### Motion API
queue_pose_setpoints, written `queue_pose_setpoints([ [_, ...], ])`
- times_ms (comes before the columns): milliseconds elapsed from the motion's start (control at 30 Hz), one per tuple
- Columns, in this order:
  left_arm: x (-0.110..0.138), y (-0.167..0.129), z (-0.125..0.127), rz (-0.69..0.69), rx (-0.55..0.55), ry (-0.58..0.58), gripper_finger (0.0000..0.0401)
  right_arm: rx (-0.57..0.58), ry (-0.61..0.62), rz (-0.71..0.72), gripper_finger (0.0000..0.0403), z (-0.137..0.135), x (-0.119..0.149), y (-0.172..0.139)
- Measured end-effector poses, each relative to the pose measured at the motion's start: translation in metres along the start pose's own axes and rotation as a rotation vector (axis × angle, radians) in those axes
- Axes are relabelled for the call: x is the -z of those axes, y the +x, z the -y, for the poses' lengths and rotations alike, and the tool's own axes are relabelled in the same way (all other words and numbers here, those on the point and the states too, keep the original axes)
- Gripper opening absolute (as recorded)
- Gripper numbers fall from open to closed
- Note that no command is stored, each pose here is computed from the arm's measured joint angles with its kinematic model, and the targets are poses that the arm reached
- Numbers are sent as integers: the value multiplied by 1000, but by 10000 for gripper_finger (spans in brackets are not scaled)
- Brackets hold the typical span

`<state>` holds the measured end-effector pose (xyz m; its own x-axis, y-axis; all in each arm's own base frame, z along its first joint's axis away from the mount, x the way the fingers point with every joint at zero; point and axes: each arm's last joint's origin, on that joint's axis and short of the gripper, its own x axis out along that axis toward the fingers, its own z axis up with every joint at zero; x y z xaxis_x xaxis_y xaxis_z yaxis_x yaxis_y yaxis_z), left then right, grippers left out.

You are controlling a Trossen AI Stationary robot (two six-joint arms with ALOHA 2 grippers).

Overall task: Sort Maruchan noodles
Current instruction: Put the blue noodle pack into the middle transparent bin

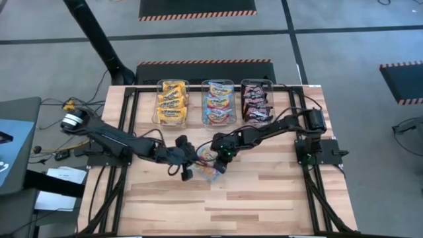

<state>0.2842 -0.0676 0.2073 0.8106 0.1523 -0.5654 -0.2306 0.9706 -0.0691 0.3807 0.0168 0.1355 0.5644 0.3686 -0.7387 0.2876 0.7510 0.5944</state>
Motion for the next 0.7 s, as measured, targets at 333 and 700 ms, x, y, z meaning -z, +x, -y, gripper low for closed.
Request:
queue_pose_setpoints([
  [333,-20,-53,-15,69,1,-25,0,79,-166,119,9,-28,-3,-56],
  [700,-23,-72,-23,91,-23,-35,0,207,-359,356,9,-36,-18,-135],
])
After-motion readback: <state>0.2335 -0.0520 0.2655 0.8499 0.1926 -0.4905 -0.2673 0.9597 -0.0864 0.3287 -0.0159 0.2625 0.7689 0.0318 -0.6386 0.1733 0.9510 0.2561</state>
